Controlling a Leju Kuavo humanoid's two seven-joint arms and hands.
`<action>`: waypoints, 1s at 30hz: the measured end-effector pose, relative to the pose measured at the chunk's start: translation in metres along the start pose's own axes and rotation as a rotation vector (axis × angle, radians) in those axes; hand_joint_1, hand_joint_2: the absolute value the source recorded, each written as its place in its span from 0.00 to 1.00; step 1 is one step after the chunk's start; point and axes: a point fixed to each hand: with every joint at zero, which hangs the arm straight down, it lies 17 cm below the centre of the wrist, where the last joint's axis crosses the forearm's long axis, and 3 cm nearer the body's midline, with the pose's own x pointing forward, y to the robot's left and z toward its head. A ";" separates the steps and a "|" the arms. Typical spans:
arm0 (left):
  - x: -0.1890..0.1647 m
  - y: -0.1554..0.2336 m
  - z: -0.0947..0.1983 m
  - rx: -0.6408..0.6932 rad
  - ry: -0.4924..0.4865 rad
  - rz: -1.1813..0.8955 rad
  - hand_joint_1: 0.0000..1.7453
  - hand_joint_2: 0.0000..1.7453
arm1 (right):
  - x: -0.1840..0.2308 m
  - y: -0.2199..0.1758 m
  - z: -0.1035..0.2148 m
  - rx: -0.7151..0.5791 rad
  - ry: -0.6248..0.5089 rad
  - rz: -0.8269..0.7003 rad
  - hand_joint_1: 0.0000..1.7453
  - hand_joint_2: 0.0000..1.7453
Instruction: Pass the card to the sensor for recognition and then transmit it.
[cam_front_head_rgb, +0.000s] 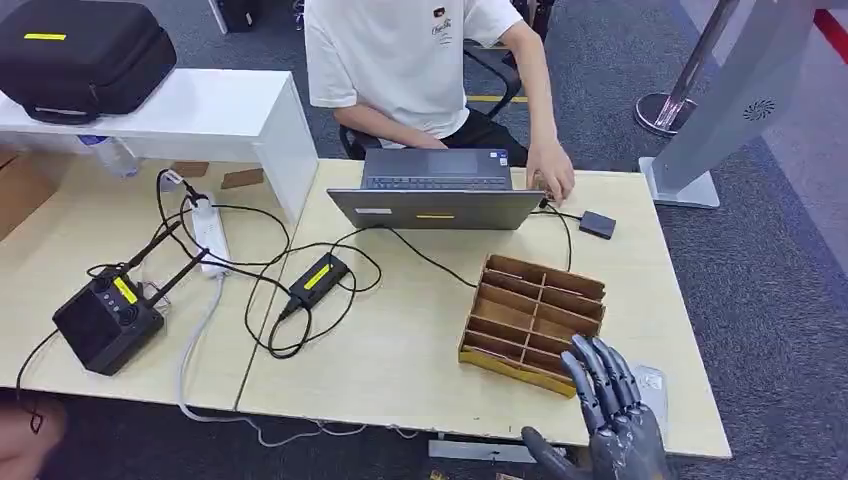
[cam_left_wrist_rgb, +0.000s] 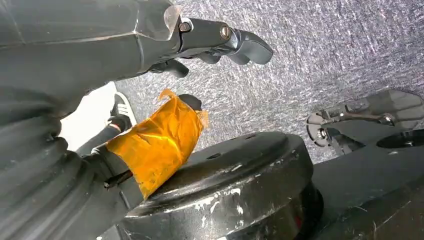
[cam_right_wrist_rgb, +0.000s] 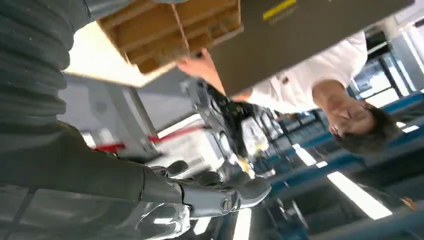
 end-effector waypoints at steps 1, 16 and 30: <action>0.000 0.000 0.000 0.000 0.000 -0.004 0.00 1.00 | 0.002 0.007 0.002 0.008 0.011 -0.016 0.00 1.00; 0.000 0.000 0.000 -0.004 0.008 -0.038 0.00 1.00 | 0.036 0.105 0.005 0.129 0.101 -0.147 0.00 1.00; -0.001 0.000 0.000 -0.013 0.031 -0.126 0.00 1.00 | 0.027 0.147 -0.023 0.182 0.107 0.079 0.00 1.00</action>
